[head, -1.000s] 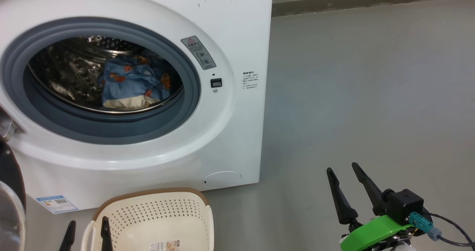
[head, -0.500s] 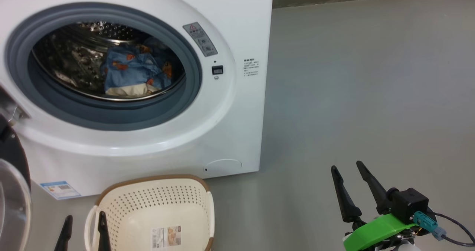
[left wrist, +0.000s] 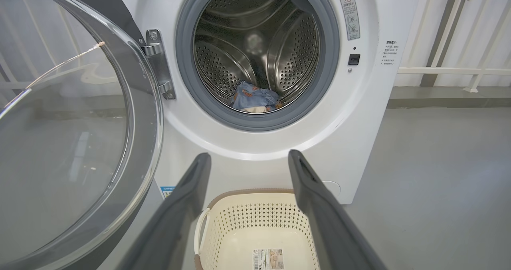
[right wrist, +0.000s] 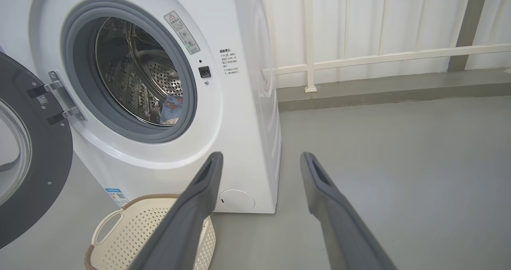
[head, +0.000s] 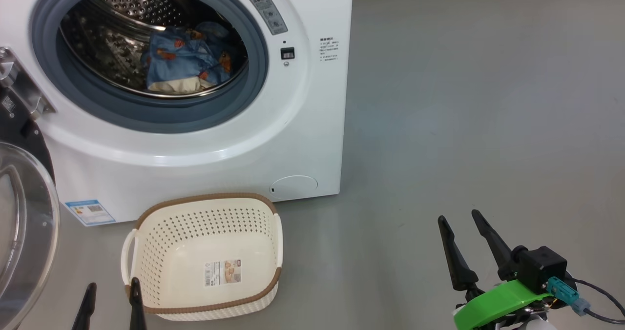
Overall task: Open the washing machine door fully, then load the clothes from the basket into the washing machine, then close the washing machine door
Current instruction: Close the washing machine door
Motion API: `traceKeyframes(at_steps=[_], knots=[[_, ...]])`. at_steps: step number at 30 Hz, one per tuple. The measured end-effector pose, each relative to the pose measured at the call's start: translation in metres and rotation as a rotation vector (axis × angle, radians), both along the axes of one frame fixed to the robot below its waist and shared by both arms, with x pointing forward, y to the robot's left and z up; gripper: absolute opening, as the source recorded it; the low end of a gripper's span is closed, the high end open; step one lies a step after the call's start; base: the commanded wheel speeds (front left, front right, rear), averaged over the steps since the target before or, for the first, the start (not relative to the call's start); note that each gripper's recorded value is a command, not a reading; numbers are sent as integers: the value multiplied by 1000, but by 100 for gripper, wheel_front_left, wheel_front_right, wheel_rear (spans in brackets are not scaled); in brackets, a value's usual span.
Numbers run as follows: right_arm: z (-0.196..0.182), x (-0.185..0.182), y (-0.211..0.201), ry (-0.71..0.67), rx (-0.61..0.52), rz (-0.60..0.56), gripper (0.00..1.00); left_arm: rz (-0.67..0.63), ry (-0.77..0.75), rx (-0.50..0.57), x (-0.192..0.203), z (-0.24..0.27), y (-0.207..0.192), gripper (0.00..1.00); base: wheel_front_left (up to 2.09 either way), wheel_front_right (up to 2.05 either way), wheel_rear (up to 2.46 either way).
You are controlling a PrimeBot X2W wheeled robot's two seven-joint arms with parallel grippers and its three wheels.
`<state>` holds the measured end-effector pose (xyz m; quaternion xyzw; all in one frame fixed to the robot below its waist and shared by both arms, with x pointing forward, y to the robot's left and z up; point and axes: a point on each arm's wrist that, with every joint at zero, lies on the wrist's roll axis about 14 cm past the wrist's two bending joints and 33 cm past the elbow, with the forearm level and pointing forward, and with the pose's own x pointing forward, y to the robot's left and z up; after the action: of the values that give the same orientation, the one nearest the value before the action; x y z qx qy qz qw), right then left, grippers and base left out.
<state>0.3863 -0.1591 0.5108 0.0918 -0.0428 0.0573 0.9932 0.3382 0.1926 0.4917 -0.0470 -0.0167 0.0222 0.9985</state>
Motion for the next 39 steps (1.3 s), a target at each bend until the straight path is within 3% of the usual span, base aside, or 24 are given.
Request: traceKeyframes(at_steps=[21,39], knots=[[3,6,9,-13,-29,29,100,31,1,-18,-5,0,8,100,-3,3,0],[9,23,70,-43,-73,201,100,245,-15,-29,-40,5,63,100,0,0,0]])
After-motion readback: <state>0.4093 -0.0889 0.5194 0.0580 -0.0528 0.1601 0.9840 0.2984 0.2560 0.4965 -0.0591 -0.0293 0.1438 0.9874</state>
